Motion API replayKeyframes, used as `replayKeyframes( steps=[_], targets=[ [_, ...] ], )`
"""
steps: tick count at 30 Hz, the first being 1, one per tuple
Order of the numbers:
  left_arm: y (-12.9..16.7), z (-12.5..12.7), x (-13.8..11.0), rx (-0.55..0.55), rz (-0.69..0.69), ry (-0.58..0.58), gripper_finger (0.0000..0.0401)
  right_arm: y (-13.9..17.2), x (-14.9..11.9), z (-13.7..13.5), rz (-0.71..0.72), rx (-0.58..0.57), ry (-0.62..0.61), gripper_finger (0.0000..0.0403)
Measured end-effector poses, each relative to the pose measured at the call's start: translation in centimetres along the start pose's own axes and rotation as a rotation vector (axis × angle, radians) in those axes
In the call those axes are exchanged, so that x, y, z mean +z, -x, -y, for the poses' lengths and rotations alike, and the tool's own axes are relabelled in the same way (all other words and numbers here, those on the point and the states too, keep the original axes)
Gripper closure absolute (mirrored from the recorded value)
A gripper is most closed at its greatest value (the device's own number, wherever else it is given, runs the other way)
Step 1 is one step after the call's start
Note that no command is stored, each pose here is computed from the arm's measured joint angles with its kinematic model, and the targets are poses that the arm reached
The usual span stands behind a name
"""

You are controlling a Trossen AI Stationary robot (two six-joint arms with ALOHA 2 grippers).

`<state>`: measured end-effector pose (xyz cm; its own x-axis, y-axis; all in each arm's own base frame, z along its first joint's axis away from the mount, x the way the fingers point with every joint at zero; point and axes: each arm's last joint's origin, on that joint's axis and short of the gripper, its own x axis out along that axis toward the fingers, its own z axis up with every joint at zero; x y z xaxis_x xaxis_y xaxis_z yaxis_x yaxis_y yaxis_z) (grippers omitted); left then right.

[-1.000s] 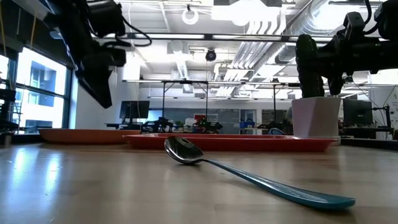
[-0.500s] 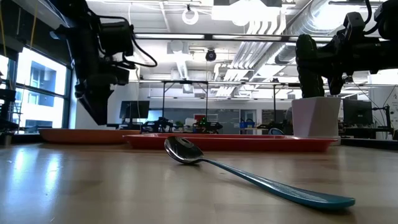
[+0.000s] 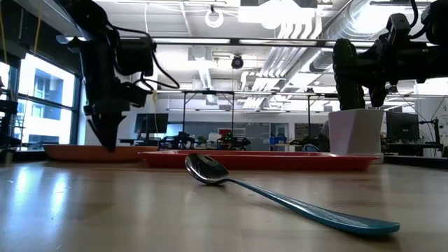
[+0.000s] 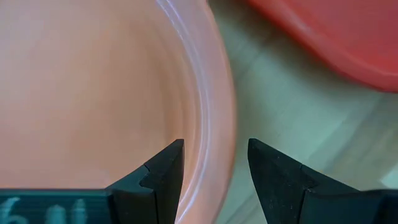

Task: Pick and place plate/cup/fork/spoon on tray
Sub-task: Put the orange plate on the orange tray

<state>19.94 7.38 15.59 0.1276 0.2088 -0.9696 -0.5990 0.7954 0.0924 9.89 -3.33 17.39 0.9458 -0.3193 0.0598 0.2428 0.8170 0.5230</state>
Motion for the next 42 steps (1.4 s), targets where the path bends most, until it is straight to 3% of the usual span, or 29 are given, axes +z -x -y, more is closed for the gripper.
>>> replayKeyframes(
  steps=[6,19,28,42],
  targets=[
    [-0.5,0.0,0.0,0.022,-0.022,0.003,0.0255,0.0,0.0,0.0,0.000,0.001,-0.002,0.0328],
    [-0.5,0.0,0.1,0.029,-0.018,-0.003,0.0392,0.0,0.0,0.0,-0.004,-0.002,0.001,0.0328],
    [-0.1,0.1,0.3,0.019,-0.003,-0.007,0.0397,0.0,0.0,0.0,-0.004,-0.002,0.001,0.0328],
    [5.9,0.3,4.6,-0.035,0.244,-0.032,0.0400,0.0,0.0,0.0,-0.004,-0.002,0.001,0.0328]
  ],
)
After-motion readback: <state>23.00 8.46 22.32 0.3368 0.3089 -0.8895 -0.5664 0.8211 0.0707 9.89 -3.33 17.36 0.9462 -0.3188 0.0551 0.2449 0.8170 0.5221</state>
